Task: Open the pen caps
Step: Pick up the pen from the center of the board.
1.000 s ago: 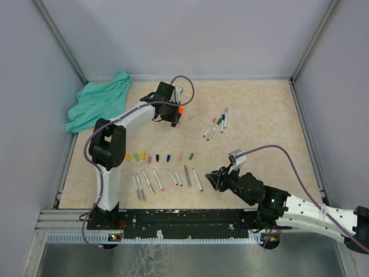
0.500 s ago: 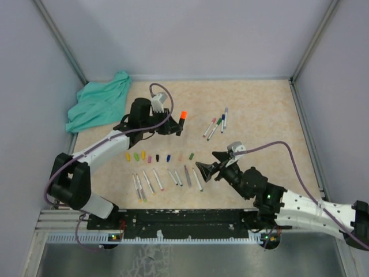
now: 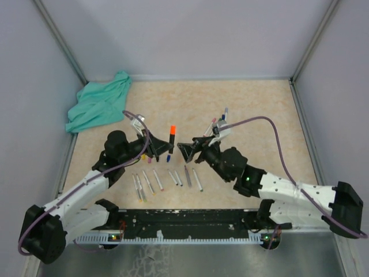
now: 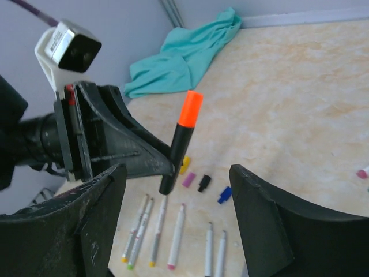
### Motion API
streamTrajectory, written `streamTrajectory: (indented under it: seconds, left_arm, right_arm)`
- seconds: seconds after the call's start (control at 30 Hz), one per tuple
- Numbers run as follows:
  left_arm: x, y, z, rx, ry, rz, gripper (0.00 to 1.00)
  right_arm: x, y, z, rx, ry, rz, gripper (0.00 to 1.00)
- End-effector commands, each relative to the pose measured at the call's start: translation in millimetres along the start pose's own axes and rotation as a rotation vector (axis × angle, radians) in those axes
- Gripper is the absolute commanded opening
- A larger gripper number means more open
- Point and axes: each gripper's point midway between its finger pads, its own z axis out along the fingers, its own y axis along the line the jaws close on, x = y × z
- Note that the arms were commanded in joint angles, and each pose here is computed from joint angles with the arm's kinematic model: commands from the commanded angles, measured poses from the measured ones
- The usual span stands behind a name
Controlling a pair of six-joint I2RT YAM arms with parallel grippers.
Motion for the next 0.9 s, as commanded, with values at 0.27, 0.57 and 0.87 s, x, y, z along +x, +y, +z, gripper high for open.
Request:
streamTrajectory:
  seconds: [0.27,0.57,0.87]
  left_arm:
    - [-11.4,-10.3,-19.0,-0.047,-0.111,0.093,0.0]
    - [-8.2,-12.5,-22.8,-0.048,-0.105,0.108,0.0]
    - [-4.2,-16.7,-24.3,-0.033,-0.094,0.116,0.0]
  right_arm:
    - [-8.8,46.1,48.5,-0.005,0.073,0.219,0.61]
    - [5.4,43.5,60.1,0.033,0.114,0.189,0.51]
    - [15.5,45.1,70.5,0.041,0.137,0.175,0.45]
